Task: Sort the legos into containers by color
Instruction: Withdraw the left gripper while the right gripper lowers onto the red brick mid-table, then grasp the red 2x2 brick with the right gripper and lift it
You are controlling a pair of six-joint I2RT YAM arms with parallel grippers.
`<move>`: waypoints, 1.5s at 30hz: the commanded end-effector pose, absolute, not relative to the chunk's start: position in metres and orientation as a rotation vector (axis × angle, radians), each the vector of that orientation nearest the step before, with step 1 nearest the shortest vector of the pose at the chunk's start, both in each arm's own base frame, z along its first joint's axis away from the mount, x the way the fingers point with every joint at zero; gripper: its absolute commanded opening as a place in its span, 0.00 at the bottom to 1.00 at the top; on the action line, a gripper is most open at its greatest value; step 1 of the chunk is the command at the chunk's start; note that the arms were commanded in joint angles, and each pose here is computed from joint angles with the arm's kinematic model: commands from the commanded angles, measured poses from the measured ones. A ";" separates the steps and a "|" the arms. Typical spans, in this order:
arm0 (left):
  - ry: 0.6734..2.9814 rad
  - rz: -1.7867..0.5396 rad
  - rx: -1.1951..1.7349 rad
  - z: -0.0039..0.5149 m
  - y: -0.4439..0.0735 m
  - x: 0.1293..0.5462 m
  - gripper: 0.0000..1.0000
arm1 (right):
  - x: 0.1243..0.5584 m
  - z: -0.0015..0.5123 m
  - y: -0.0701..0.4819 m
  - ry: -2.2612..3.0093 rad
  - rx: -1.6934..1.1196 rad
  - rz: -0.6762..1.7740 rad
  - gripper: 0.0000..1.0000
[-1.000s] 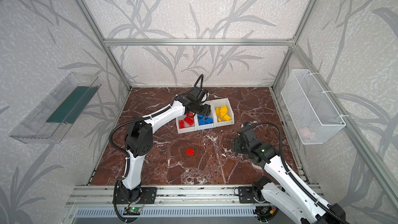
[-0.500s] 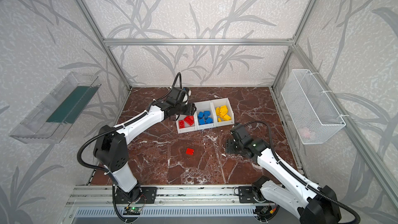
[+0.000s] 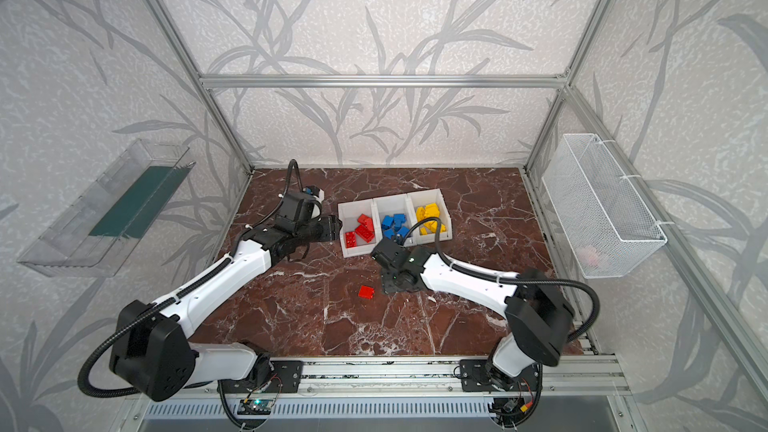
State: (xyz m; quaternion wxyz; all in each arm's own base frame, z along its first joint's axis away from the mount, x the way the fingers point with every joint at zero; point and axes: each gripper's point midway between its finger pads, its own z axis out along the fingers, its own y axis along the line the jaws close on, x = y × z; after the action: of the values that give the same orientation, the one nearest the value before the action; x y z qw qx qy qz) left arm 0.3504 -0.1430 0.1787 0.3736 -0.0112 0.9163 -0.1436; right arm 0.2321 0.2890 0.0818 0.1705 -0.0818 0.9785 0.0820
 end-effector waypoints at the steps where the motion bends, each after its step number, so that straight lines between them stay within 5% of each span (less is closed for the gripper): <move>1: 2.318 -0.338 -0.091 0.179 -0.128 0.340 0.67 | 0.233 0.068 0.306 2.812 -0.215 0.138 0.71; 12: 2.329 -0.341 -0.107 0.161 -0.115 0.311 0.67 | 0.228 0.038 0.357 2.848 -0.301 0.053 0.71; 29: 2.341 -0.351 -0.099 0.153 -0.115 0.306 0.68 | 0.223 0.027 0.338 2.872 -0.275 -0.099 0.69; 45: 2.344 -0.350 -0.102 0.153 -0.115 0.305 0.68 | 0.220 0.006 0.348 2.950 -0.270 0.015 0.47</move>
State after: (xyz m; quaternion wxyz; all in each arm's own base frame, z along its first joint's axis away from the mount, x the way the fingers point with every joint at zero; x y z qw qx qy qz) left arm 0.3054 -0.1177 0.1491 0.3669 -0.0333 0.9197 -0.1358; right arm 0.2223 0.3542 0.0168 0.1041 -0.0948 0.9899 0.0152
